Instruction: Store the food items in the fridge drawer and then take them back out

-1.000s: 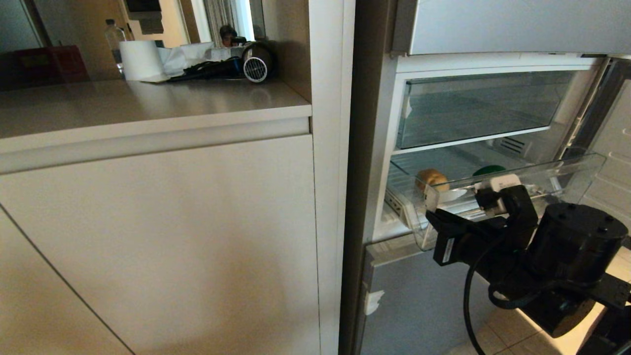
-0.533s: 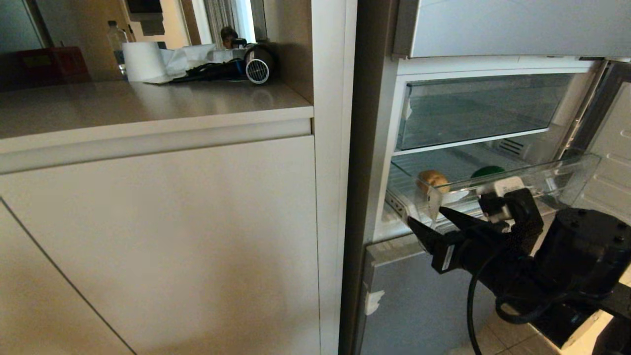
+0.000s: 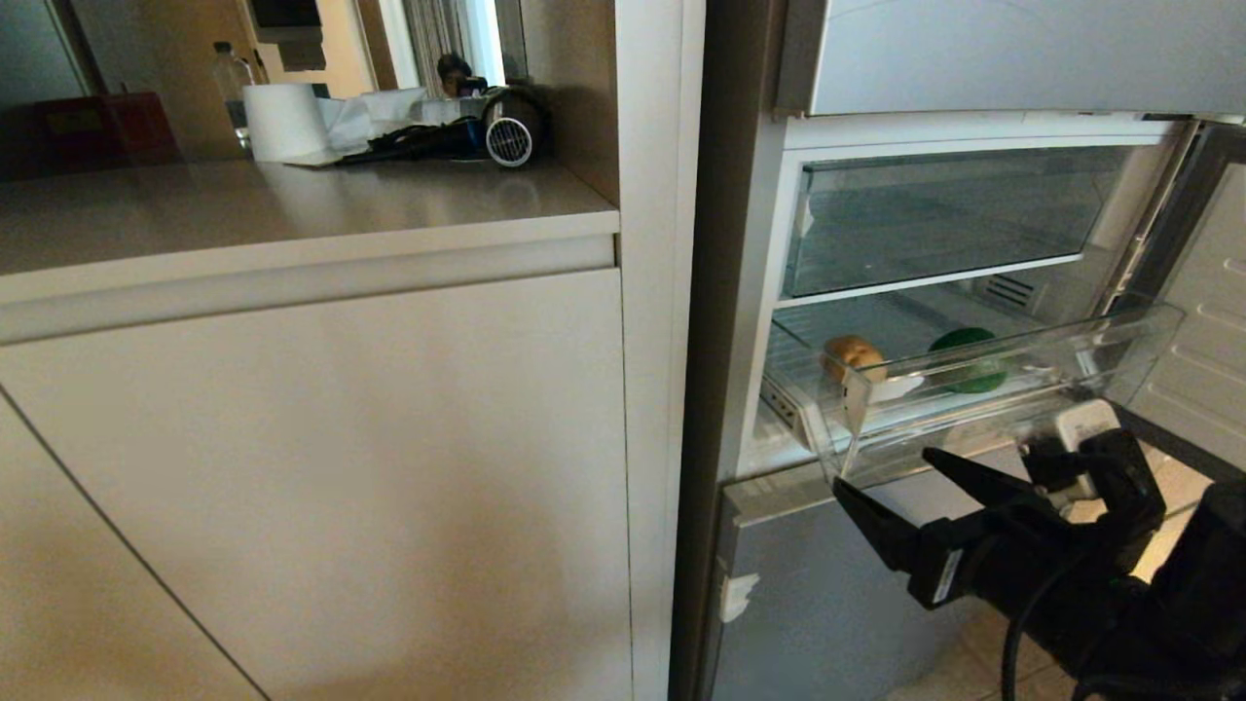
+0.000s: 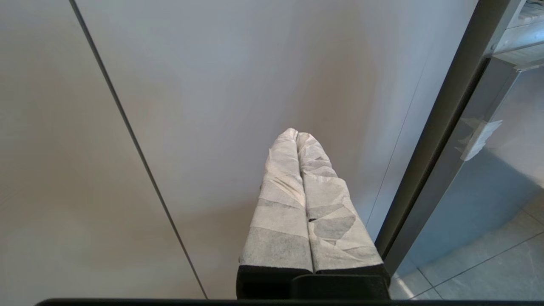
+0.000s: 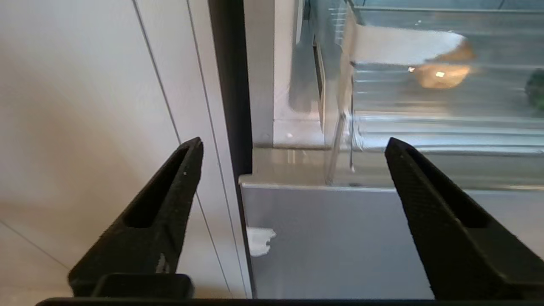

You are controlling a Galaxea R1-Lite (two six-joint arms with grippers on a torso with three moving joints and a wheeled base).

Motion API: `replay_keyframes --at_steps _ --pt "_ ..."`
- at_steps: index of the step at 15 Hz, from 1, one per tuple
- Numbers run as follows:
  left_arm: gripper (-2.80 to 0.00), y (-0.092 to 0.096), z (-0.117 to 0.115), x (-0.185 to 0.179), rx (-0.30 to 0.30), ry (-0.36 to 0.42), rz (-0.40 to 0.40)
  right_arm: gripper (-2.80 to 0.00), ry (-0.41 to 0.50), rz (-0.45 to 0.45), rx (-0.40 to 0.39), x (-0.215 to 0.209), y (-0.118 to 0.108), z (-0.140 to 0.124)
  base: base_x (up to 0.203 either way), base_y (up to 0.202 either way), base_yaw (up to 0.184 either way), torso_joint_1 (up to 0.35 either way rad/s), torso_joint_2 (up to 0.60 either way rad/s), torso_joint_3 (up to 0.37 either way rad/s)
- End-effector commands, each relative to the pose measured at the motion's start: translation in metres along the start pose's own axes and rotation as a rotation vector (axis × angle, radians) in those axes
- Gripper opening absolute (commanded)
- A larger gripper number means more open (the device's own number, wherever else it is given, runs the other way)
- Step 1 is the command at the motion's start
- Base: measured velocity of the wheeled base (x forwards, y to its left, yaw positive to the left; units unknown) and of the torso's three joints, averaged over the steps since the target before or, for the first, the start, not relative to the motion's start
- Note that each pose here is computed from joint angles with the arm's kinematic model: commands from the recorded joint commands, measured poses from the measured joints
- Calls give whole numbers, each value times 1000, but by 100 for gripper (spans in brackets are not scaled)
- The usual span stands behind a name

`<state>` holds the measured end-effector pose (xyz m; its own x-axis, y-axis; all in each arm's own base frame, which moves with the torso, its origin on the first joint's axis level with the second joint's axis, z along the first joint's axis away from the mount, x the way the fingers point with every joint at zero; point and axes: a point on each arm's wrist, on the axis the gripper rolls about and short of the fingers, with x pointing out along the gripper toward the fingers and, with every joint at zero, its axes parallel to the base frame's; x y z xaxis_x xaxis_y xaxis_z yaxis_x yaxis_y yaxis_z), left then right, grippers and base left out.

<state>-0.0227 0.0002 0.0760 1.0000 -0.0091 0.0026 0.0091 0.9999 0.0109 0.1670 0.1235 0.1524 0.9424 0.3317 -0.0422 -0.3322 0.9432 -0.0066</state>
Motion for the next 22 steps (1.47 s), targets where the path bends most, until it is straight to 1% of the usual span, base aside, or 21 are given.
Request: replay_keyframes --at_steps 1,2,3,5,7,8,9,10,11,12,13,14,15,16,17,18,19,20,21,22 --pt "-280 0 0 0 0 1 0 0 -34 -1 12 -16 -5 5 0 0 0 0 0 0" --pt "-280 0 0 0 0 1 0 -251 -51 -1 17 -24 -8 7 0 0 0 0 0 0" --pt "-280 0 0 0 0 1 0 -280 -71 -2 24 -32 -11 9 0 0 0 0 0 0" --pt "-280 0 0 0 0 1 0 -280 -120 -8 42 -49 -17 15 0 0 0 0 0 0" --pt "-280 0 0 0 0 1 0 -280 -201 -26 73 -73 -26 22 0 0 0 0 0 0" --pt "-280 0 0 0 0 1 0 -280 -257 -49 96 -88 -34 27 0 0 0 0 0 0" --pt "-280 0 0 0 0 1 0 -280 -310 -101 112 -102 -43 30 0 0 0 0 0 0" --pt "-280 0 0 0 0 1 0 -280 -351 -168 116 -116 -53 32 0 0 0 0 0 0" --pt "-280 0 0 0 0 1 0 -280 -369 -250 105 -129 -61 31 0 0 0 0 0 0" --pt "-280 0 0 0 0 1 0 -280 -361 -365 84 -140 -69 27 0 0 0 0 0 0" --pt "-280 0 0 0 0 1 0 -280 -346 -502 60 -151 -76 21 0 0 0 0 0 0" --pt "-280 0 0 0 0 1 0 -280 -334 -605 37 -165 -78 14 0 0 0 0 0 0" --pt "-280 0 0 0 0 1 0 -280 -330 -645 18 -182 -74 4 0 0 0 0 0 0" --pt "-280 0 0 0 -3 1 0 -280 -315 -644 6 -193 -70 -8 0 0 0 0 0 0" --pt "-280 0 0 0 -8 1 0 -280 -253 -635 -2 -197 -67 -25 0 0 0 0 0 0" --pt "-280 0 0 0 -7 1 0 -280 -117 -589 3 -197 -65 -46 0 0 0 0 0 0" --pt "-280 0 0 0 -8 1 0 -280 0 -469 19 -194 -62 -61 0 0 0 0 0 0" --pt "-280 0 0 0 -8 1 0 -280 98 -390 42 -193 -60 -72 0 0 0 0 0 0" --pt "-280 0 0 0 -8 1 0 -280 167 -357 56 -194 -59 -76 0 0 0 0 0 0" --pt "-280 0 0 0 -8 1 0 -280 174 -341 52 -195 -59 -75 0 0 0 0 0 0"
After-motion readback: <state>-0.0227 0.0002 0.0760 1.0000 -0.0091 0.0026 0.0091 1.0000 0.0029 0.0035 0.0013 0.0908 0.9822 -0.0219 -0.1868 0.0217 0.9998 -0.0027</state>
